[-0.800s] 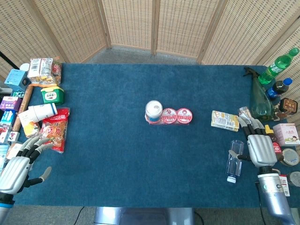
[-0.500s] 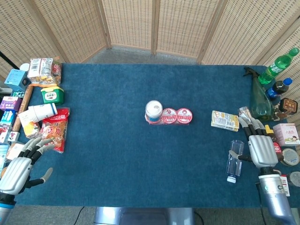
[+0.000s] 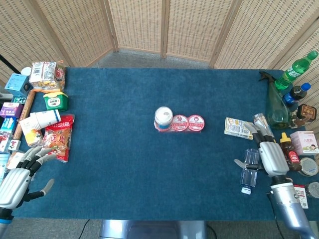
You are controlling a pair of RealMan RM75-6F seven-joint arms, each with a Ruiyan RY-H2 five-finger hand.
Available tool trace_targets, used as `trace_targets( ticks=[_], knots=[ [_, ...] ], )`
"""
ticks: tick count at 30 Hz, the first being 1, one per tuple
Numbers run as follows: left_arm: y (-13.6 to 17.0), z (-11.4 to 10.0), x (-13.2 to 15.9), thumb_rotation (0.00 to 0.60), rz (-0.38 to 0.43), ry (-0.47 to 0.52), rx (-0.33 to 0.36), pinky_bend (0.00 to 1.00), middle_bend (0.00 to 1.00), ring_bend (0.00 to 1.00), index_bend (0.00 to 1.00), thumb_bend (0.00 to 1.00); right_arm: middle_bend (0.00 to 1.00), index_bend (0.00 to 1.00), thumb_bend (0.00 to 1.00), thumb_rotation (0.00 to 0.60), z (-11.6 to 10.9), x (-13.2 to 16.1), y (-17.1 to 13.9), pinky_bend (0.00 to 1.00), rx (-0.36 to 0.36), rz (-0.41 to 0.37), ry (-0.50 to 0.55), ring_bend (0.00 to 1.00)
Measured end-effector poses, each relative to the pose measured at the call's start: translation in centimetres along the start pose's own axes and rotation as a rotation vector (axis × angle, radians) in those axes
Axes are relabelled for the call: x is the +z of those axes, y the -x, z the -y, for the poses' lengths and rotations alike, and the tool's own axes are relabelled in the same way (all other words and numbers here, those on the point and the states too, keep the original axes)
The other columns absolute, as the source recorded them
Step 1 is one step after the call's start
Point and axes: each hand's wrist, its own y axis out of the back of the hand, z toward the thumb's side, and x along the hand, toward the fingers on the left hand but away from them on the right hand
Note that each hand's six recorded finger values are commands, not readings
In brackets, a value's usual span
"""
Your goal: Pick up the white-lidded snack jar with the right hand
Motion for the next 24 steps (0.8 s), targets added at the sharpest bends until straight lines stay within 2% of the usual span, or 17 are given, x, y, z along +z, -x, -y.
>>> trace_targets(
  ticks=[7,10,16,24],
  knots=[
    [0.5,-0.3,-0.5,0.6,-0.013,0.001,0.006,0.0,0.17,0.0,0.22,0.43,0.02,0.0,0.07,0.529,1.8,3.5,4.1,0.0,0.082,-0.105,0.287,0.0],
    [0.5,-0.3,-0.7,0.6,-0.022,0.002,0.007,0.0,0.17,0.0,0.22,0.43,0.01,0.0,0.06,0.528,3.1,5.5,6.7,0.0,0.12,-0.152,0.347,0.0],
    [0.3,-0.2,-1.1,0.6,-0.035,0.006,0.001,0.0,0.17,0.0,0.22,0.43,0.0,0.0,0.04,0.531,5.3,7.7,10.7,0.0,0.171,-0.18,0.372,0.0],
    [0.0,0.1,-1.3,0.6,-0.046,0.004,-0.006,0.0,0.17,0.0,0.22,0.43,0.0,0.0,0.04,0.528,7.6,8.8,14.6,0.0,0.208,-0.17,0.376,0.0]
  ],
)
